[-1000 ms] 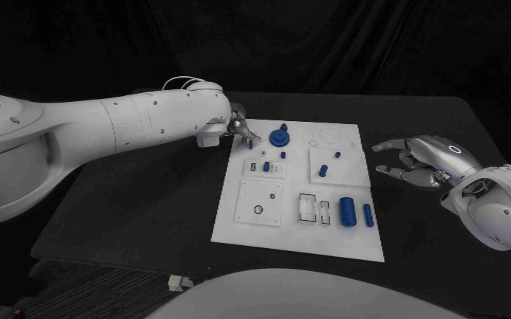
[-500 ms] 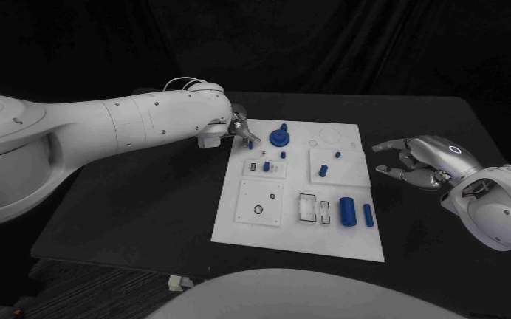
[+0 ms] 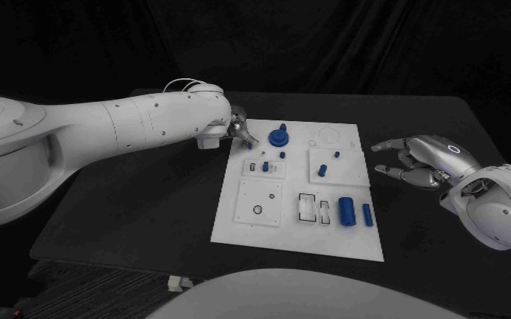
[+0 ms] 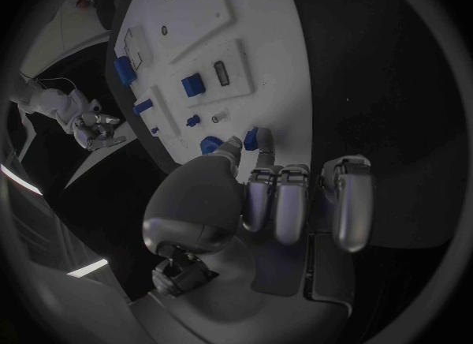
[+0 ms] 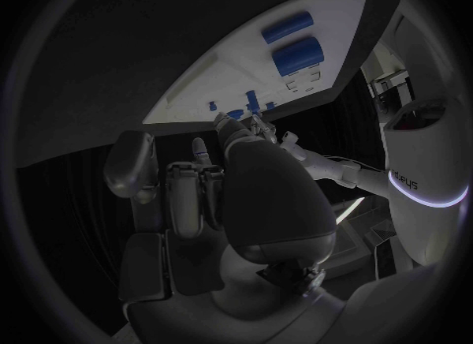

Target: Assemble the parts on the task board

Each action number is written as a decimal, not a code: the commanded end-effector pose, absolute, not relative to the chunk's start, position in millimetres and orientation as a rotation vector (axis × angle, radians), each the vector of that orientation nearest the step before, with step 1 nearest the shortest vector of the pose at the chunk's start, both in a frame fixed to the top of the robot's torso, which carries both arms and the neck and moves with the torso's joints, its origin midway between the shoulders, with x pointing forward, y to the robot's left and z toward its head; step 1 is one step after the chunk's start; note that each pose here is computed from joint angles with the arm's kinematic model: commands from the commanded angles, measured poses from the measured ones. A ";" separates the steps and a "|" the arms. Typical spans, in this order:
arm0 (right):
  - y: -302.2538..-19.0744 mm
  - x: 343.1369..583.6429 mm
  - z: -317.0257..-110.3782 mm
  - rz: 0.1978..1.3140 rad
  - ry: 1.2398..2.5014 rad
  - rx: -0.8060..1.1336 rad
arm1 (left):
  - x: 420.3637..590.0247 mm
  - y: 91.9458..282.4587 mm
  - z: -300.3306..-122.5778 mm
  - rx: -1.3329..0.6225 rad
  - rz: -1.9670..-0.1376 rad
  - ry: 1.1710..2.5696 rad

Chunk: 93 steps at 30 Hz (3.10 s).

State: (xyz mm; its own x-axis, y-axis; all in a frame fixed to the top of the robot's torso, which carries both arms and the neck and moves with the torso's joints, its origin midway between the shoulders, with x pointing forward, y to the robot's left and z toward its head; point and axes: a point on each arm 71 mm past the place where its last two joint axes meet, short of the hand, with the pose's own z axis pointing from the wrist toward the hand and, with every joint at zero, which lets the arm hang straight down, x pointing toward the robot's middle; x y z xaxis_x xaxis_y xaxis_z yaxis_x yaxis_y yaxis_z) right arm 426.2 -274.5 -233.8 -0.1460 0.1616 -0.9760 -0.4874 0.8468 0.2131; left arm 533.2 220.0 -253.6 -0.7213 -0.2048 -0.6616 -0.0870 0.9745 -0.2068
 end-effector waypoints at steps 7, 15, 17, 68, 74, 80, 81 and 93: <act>-274.7 424.7 -233.4 0.576 1.614 -0.260 | 532.2 216.2 -255.2 -0.185 -0.235 2.387; -275.4 425.0 -233.7 0.572 1.617 -0.258 | 533.0 216.2 -255.2 -0.184 -0.250 2.379; -275.7 424.9 -233.8 0.571 1.618 -0.258 | 533.2 216.2 -255.1 -0.185 -0.256 2.374; -280.9 421.1 -235.8 0.547 1.652 -0.241 | 479.5 207.5 -251.3 -0.283 -0.337 2.467; -280.7 421.1 -236.1 0.547 1.652 -0.240 | 477.8 207.9 -254.2 -0.272 -0.341 2.460; -281.5 420.6 -236.7 0.546 1.653 -0.238 | 476.6 208.2 -257.6 -0.273 -0.345 2.460; -281.5 420.5 -236.8 0.546 1.653 -0.238 | 476.4 208.2 -258.2 -0.273 -0.345 2.461; -281.8 420.2 -238.0 0.545 1.655 -0.236 | 473.8 207.7 -264.4 -0.278 -0.352 2.466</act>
State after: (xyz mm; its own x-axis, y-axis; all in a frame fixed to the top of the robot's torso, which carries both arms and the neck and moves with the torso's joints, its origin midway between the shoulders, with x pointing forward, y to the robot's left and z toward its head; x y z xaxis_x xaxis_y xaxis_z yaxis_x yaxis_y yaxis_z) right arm 420.2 -280.7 -237.0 -0.1656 0.1576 -0.9735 -0.4674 0.8567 0.2182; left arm 475.9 209.4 -260.5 -0.7790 -0.2819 -0.5600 -0.1212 0.9441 -0.3067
